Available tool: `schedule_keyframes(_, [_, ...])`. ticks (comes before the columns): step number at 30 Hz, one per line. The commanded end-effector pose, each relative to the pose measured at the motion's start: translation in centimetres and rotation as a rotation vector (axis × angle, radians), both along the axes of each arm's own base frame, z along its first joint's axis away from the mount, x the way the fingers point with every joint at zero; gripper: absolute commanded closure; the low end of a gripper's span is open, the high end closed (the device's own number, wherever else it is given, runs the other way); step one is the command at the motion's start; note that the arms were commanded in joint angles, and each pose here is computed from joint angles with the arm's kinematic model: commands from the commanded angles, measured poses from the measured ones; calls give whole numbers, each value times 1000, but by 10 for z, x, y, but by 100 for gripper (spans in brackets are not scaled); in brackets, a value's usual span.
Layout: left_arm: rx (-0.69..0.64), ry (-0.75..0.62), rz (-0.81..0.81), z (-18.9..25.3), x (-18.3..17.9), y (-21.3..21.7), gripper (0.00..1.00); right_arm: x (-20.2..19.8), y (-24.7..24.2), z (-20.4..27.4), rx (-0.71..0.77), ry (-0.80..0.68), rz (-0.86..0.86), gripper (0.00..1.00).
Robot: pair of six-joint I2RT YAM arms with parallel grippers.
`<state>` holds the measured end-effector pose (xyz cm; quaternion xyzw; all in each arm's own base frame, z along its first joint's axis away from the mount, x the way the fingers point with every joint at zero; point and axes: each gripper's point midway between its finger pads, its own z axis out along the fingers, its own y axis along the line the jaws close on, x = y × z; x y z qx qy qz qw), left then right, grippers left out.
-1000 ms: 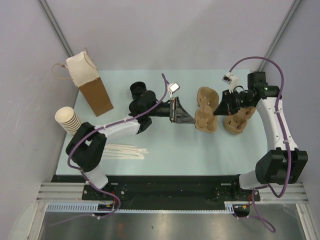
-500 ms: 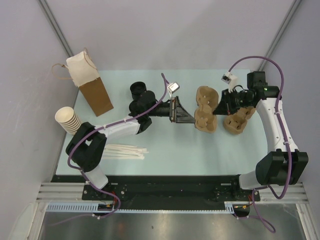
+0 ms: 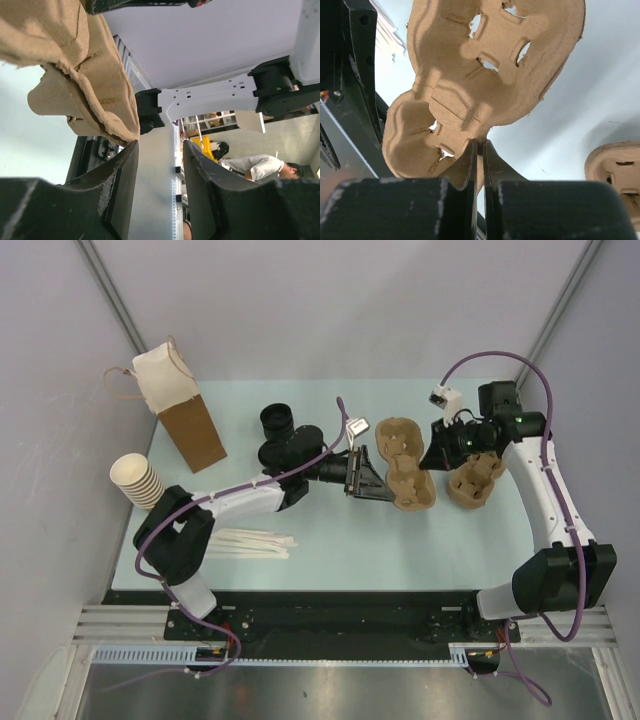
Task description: Pack the takeout coffee
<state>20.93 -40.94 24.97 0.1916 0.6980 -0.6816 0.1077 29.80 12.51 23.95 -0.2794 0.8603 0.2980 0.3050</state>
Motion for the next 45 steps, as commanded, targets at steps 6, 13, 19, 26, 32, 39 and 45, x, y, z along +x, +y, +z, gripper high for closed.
schedule_keyframes(6, [-5, -141, 59, 25, 16, -9, 53, -16, 16, 5, -61, -45, 33, 100])
schedule_keyframes(13, [5, -190, 57, 33, 22, -15, 53, -18, 19, -4, -108, -51, 48, 100])
schedule_keyframes(19, [43, -218, 43, 29, 22, -23, 53, -16, 18, -6, -132, -60, 41, 100])
schedule_keyframes(26, [20, -278, 60, 39, 19, -6, 49, -12, 14, -5, -100, -49, 16, 100])
schedule_keyframes(32, [55, -288, 138, 29, 29, 26, 39, -4, 3, -1, -6, -5, -40, 100])
schedule_keyframes(39, [221, -378, 257, 2, 57, 47, 23, 22, -28, -4, -23, 6, -217, 100])
schedule_keyframes(45, [269, -387, 297, -5, 69, 66, 17, 43, -101, -14, -11, 71, -509, 100])
